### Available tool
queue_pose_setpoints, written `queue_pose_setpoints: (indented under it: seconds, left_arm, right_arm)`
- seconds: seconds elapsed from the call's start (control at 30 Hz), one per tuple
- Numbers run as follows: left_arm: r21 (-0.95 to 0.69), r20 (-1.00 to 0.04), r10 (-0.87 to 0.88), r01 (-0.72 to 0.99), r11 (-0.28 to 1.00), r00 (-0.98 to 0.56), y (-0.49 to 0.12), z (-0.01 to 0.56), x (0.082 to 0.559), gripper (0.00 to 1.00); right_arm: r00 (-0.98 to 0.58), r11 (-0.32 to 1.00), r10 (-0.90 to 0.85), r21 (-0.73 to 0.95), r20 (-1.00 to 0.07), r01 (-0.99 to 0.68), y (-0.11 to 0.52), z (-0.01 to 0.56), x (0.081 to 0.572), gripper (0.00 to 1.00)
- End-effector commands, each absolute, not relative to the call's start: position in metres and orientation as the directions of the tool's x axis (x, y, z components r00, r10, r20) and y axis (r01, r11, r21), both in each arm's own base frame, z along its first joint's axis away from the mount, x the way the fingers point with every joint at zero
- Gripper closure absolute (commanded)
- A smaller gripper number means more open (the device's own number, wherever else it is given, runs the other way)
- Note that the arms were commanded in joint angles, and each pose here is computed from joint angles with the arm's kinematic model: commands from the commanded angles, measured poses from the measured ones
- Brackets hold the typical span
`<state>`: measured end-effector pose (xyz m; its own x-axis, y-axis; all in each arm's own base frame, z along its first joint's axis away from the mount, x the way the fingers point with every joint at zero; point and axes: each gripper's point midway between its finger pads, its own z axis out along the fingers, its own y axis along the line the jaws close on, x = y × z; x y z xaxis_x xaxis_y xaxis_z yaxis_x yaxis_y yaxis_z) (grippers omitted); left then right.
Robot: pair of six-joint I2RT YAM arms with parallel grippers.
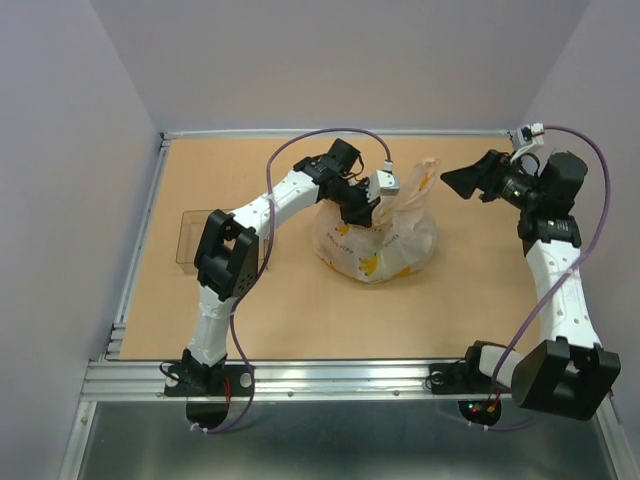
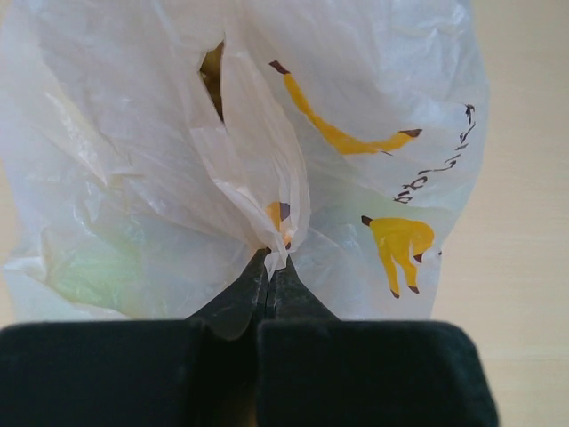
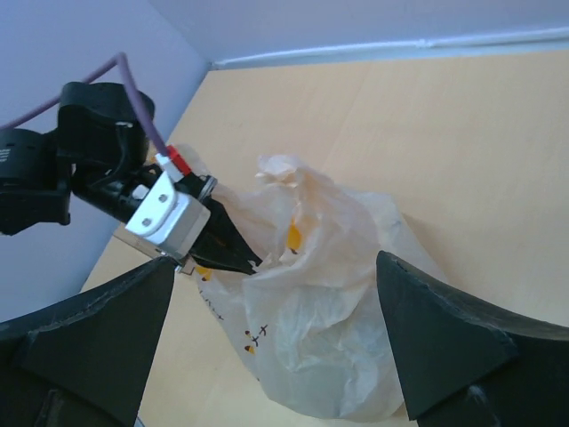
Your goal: Place the fake fruits into the plastic bag and tie a complex knot
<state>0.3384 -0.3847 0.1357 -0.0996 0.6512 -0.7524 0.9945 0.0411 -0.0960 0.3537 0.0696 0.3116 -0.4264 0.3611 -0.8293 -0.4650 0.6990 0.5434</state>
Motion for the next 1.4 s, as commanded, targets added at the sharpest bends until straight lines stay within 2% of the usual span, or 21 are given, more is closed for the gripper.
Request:
queue_pose_setpoints:
  seconds: [0.0,0.1,0.3,0.4,0.63,0.8,0.93,1.0,1.07,1.1,1.13,1.23,1.27,1.37]
  left_arm:
    - [-0.091,-0.821,0.567,0.996,-0.007,-0.071,-0.393,0.185,0.328,1.0]
    - [-0.098,-0.833,0.549,0.995,-0.028,-0.067,-0.393,0.193,0.323,1.0]
    - [-0.105,-0.838,0.543,0.993,-0.06,-0.056,-0.396,0.194,0.319,1.0]
    - [-0.113,-0.834,0.549,0.991,-0.071,-0.056,-0.396,0.19,0.318,1.0]
    - [-0.127,-0.841,0.538,0.987,-0.097,-0.056,-0.399,0.189,0.316,1.0]
    - [-0.138,-0.847,0.529,0.984,-0.112,-0.058,-0.401,0.188,0.315,1.0]
    - [-0.143,-0.853,0.518,0.983,-0.116,-0.063,-0.402,0.19,0.315,1.0]
    - [-0.147,-0.859,0.509,0.981,-0.126,-0.063,-0.403,0.19,0.313,1.0]
    - [-0.149,-0.863,0.502,0.98,-0.134,-0.063,-0.404,0.193,0.311,1.0]
    - [-0.149,-0.863,0.502,0.98,-0.134,-0.063,-0.403,0.193,0.311,1.0]
    - [-0.146,-0.862,0.503,0.98,-0.132,-0.061,-0.403,0.193,0.311,1.0]
    - [-0.128,-0.852,0.523,0.983,-0.134,-0.04,-0.397,0.191,0.31,1.0]
    - [-0.132,-0.832,0.552,0.984,-0.12,-0.044,-0.391,0.183,0.308,1.0]
    - [-0.077,-0.802,0.597,0.993,-0.088,-0.009,-0.378,0.17,0.311,1.0]
  right_arm:
    - [-0.422,0.684,0.345,0.533,-0.838,-0.498,0.073,0.313,0.342,0.0]
    - [-0.448,0.637,0.332,0.547,-0.83,-0.543,0.083,0.297,0.345,0.0]
    - [-0.366,0.64,0.31,0.477,-0.877,-0.602,0.089,0.28,0.357,0.0]
    - [-0.337,0.599,0.302,0.452,-0.892,-0.661,0.096,0.274,0.353,0.0]
    - [-0.386,0.463,0.231,0.45,-0.893,-0.764,0.139,0.254,0.33,0.0]
    - [-0.418,0.44,0.214,0.469,-0.883,-0.766,0.155,0.235,0.33,0.0]
    - [-0.427,0.473,0.233,0.486,-0.874,-0.735,0.153,0.228,0.343,0.09]
    - [-0.435,0.504,0.27,0.511,-0.859,-0.696,0.149,0.226,0.352,0.14]
    - [-0.445,0.501,0.308,0.542,-0.841,-0.675,0.149,0.228,0.356,0.32]
    - [-0.433,0.503,0.327,0.542,-0.84,-0.673,0.148,0.234,0.359,0.42]
    - [-0.453,0.49,0.353,0.574,-0.819,-0.655,0.148,0.237,0.359,0.67]
    - [-0.459,0.482,0.408,0.613,-0.789,-0.625,0.147,0.254,0.365,0.95]
    - [-0.485,0.461,0.444,0.657,-0.753,-0.597,0.147,0.261,0.365,1.0]
    - [-0.538,0.407,0.537,0.758,-0.65,-0.51,0.145,0.274,0.369,1.0]
